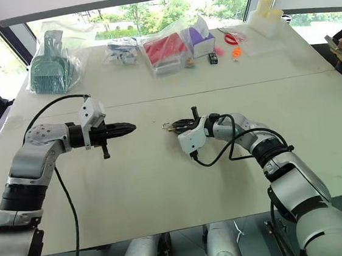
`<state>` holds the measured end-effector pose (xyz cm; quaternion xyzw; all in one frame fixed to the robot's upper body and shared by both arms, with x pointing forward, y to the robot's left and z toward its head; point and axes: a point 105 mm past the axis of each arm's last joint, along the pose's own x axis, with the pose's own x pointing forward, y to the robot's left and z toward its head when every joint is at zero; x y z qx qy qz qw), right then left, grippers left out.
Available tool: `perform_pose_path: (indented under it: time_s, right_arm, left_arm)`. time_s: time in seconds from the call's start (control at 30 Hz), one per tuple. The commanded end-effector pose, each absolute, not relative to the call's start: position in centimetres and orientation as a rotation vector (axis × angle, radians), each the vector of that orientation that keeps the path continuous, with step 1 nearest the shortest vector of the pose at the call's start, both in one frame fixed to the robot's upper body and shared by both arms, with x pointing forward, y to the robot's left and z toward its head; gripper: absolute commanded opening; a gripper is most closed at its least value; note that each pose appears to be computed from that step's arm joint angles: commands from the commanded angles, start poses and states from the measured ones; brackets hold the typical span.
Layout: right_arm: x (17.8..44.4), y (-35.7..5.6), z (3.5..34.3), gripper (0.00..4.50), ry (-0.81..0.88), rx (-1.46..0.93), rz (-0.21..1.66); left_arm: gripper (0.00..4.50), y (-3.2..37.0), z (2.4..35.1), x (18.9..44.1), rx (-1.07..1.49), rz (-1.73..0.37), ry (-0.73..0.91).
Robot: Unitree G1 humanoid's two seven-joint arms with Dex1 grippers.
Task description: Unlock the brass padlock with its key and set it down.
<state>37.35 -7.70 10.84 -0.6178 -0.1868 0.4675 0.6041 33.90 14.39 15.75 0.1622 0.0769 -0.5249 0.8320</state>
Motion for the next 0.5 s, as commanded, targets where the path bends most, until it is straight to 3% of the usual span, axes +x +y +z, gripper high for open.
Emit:
perform_pose_path:
  time_s: [0.03,0.13,0.23,0.5]
  right_arm:
    - [36.4,-8.4,12.4,2.99,-0.460,-1.419,1.106]
    - [35.8,-9.7,13.0,4.44,-0.412,-1.409,1.116]
    - [35.2,-11.2,13.6,4.44,-0.333,-1.381,1.124]
    - [33.9,-15.0,16.0,4.44,0.007,-0.935,1.116]
  left_arm:
    - [0.00,14.6,17.7,33.7,0.362,-1.106,0.095]
    - [0.00,14.6,17.8,33.8,0.357,-1.100,0.095]
    - [0.00,14.6,17.8,33.4,0.335,-1.112,0.098]
    - [0.00,14.1,17.2,32.4,0.338,-1.143,0.114]
